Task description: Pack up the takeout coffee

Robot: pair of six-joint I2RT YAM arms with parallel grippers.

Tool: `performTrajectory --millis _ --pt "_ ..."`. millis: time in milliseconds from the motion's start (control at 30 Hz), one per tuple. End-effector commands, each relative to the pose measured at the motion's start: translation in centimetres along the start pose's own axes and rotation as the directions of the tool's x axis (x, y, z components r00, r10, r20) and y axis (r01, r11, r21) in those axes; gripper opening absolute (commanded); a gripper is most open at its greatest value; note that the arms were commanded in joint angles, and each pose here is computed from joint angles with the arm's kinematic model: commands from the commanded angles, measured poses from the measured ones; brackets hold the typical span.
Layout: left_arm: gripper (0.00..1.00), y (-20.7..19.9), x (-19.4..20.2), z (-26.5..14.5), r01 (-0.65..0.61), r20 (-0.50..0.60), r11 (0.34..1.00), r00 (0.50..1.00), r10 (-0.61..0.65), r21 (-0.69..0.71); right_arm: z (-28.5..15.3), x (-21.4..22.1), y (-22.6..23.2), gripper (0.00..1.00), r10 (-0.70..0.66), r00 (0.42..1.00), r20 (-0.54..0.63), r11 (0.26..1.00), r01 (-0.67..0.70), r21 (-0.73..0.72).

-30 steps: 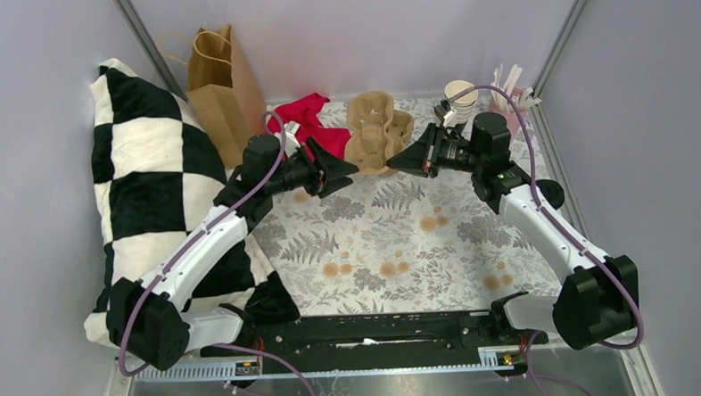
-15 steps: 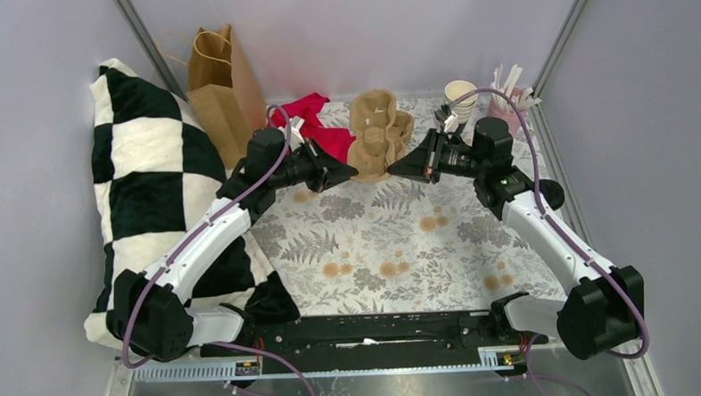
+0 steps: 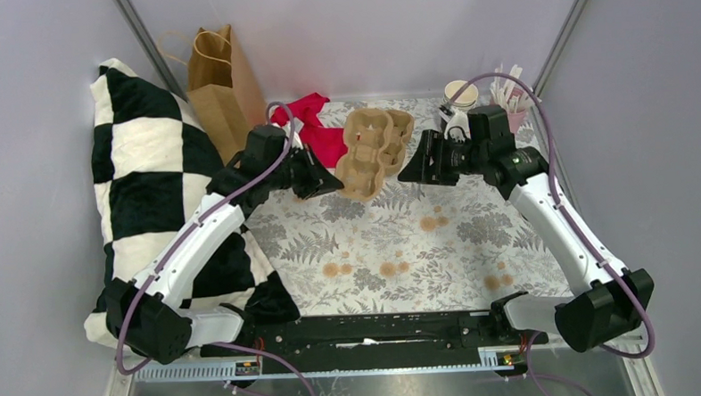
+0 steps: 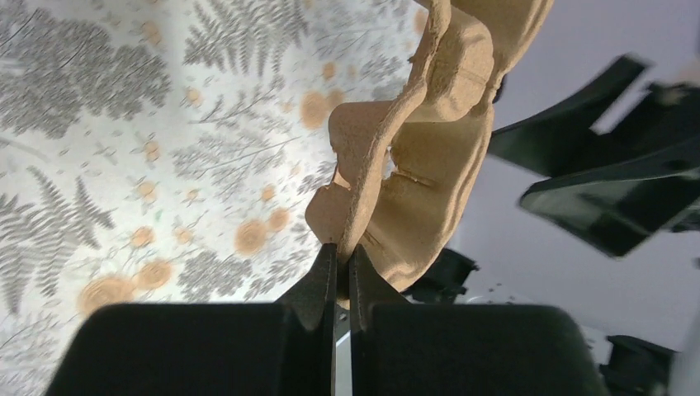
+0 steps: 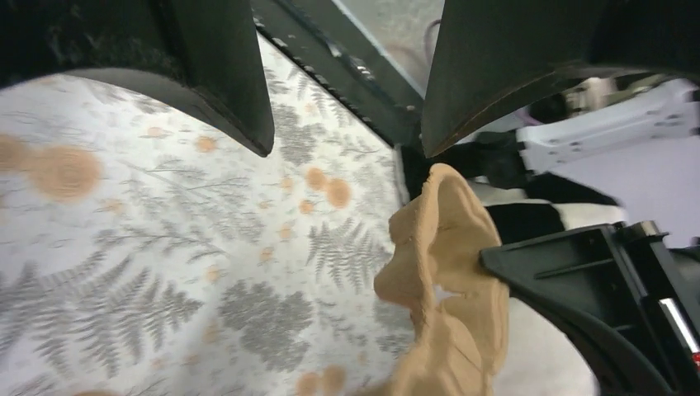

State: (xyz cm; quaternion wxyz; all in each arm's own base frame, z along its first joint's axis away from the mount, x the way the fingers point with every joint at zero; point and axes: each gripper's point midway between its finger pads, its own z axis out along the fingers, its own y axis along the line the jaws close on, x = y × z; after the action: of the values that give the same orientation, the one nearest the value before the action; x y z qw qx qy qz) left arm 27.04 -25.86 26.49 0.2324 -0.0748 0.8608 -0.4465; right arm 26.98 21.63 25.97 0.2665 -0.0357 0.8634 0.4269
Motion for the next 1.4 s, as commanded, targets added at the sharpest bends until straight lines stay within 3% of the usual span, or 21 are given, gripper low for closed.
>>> performTrajectory --millis 0,167,300,400,533,733,833,967,1067,1167,1367 --pt "0.00 1.3 1.4 -1.2 -0.118 -0.024 0.988 0.993 0.116 -0.100 -2.2 0.1 -1.8 0.73 -0.259 0.962 -0.089 0.939 0.272 0.212" --pt "0.00 1.5 2.6 -0.5 -0.151 -0.067 0.980 0.987 0.143 -0.131 -0.4 0.9 1.6 0.74 -0.495 0.839 -0.225 0.812 0.539 0.224" --pt "0.00 1.0 3.4 0.1 -0.176 -0.092 0.976 0.982 0.165 -0.127 2.0 1.4 3.6 0.74 -0.577 0.767 -0.282 0.737 0.638 0.226" --pt "0.00 0.9 3.7 0.2 -0.180 -0.099 0.975 0.981 0.169 -0.126 2.8 -0.1 3.6 0.72 -0.528 0.806 -0.269 0.746 0.591 0.308" --pt "0.00 0.8 4.0 -0.1 -0.195 -0.101 0.974 0.978 0.183 -0.116 2.8 -1.5 4.3 0.80 -0.474 0.857 -0.205 0.775 0.516 0.366" --pt "0.00 1.0 5.0 -0.5 -0.238 -0.140 0.967 0.964 0.225 -0.087 0.9 -4.9 3.2 0.76 -0.384 0.914 -0.131 0.840 0.405 0.362" --pt "0.00 1.0 6.0 -1.1 -0.285 -0.177 0.957 0.946 0.271 -0.059 0.0 -6.7 2.4 0.72 -0.280 0.956 -0.085 0.923 0.293 0.248" --pt "0.00 1.4 7.1 -2.4 -0.352 -0.210 0.936 0.917 0.340 -0.026 -0.2 -6.7 1.8 0.68 -0.149 0.983 -0.110 0.987 0.155 0.043" --pt "0.00 2.0 7.6 -3.3 -0.395 -0.226 0.918 0.897 0.380 -0.026 -0.1 -5.5 2.1 0.58 -0.094 0.983 -0.155 0.994 0.085 -0.067" --pt "0.00 2.2 8.6 -3.8 -0.418 -0.260 0.908 0.876 0.407 0.012 -0.1 -4.4 3.4 0.54 -0.088 0.984 -0.153 0.979 0.058 -0.194" --pt "0.00 1.5 9.6 -5.1 -0.449 -0.260 0.889 0.851 0.456 0.090 0.1 -2.8 3.8 0.46 -0.065 0.977 -0.203 0.958 0.005 -0.285"
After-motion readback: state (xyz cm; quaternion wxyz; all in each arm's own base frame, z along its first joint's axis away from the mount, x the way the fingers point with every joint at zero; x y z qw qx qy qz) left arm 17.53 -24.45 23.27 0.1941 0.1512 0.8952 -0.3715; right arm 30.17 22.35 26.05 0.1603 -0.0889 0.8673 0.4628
